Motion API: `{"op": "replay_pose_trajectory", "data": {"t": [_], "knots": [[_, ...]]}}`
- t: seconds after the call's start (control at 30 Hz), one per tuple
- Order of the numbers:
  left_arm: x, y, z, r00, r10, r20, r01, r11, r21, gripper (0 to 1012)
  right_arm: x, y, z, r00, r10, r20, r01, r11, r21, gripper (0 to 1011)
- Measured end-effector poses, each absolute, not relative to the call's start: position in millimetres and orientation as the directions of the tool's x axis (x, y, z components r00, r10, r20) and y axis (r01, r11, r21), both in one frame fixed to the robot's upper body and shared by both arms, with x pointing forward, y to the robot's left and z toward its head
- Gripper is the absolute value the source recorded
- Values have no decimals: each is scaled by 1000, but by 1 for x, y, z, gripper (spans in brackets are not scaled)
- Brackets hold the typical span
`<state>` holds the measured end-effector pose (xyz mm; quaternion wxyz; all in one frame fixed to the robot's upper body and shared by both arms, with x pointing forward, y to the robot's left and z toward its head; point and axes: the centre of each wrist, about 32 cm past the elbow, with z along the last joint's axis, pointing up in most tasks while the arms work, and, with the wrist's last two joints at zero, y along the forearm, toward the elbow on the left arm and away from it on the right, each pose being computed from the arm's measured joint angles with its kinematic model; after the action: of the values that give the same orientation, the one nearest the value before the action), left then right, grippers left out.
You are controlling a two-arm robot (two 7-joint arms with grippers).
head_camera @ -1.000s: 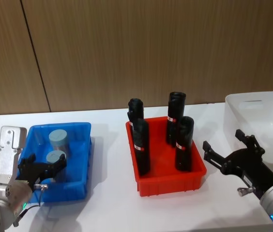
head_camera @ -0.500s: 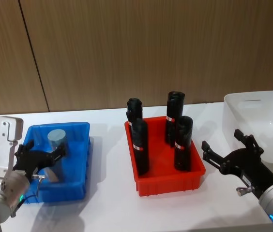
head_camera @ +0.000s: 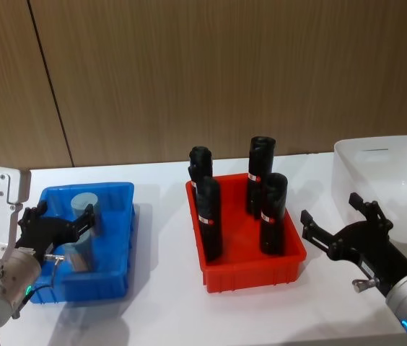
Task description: Pick the cotton swabs from the blue box and place them into the white box.
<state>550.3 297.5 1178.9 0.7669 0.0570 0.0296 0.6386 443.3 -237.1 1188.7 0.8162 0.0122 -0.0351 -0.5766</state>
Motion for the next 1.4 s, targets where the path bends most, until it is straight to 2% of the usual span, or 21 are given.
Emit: {"op": "replay_pose_trajectory", "data": {"t": [0.33,0.87,1.27,1.4], "knots": [[553,301,1178,180,984,16,-969,174,178,1004,443,-237,1189,333,-942,43,940,335,60,1001],[567,311,1175,253,967,15,-932,240,270,1004,443,-237,1189,333,-942,43,940,335,60,1001],[576,315,1171,279,960,21,-915,259,311,1004,443,-237,1189,333,-942,43,940,335,60,1001],[578,316,1170,282,959,23,-911,260,319,956,443,-237,1189,333,-942,43,940,335,60,1001]]}}
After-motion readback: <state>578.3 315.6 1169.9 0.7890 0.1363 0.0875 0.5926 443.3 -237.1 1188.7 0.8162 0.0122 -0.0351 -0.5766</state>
